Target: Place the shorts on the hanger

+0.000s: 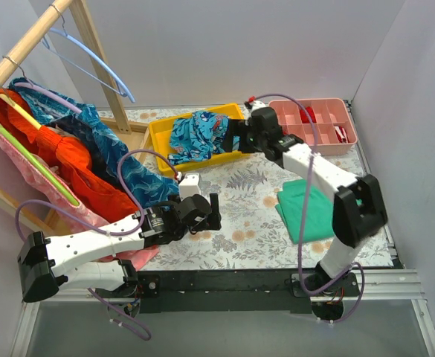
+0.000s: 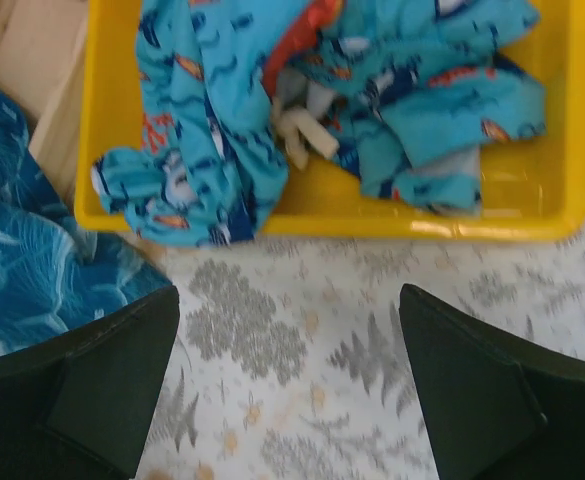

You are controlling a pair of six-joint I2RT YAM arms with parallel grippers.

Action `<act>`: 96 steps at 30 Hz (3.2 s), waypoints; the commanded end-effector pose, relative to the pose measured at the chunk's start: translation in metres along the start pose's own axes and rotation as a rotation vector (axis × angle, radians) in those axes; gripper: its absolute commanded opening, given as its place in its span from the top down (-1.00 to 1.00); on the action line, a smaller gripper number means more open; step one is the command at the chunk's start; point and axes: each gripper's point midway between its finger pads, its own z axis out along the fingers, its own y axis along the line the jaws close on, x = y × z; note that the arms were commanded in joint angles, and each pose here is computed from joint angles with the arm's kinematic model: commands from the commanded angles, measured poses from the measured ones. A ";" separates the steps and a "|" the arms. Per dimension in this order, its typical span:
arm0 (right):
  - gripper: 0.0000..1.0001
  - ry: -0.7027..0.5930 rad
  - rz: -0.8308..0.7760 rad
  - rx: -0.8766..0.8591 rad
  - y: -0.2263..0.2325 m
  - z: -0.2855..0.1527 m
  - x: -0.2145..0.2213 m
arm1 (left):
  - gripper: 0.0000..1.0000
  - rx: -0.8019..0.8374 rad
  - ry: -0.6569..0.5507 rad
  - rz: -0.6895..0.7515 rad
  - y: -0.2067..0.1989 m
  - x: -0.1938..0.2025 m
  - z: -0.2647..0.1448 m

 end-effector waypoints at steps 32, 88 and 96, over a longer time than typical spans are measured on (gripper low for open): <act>0.97 -0.424 -0.096 -0.075 0.071 -0.012 -0.184 | -0.96 -0.061 -0.038 -0.092 0.017 -0.020 -0.029; -0.30 0.135 -0.048 0.370 -0.109 -0.113 0.130 | 0.33 0.009 -0.008 0.048 -0.064 -0.001 0.070; -0.28 0.205 -0.094 0.423 -0.121 -0.091 0.137 | -0.40 -0.225 -0.022 0.145 -0.036 0.009 0.109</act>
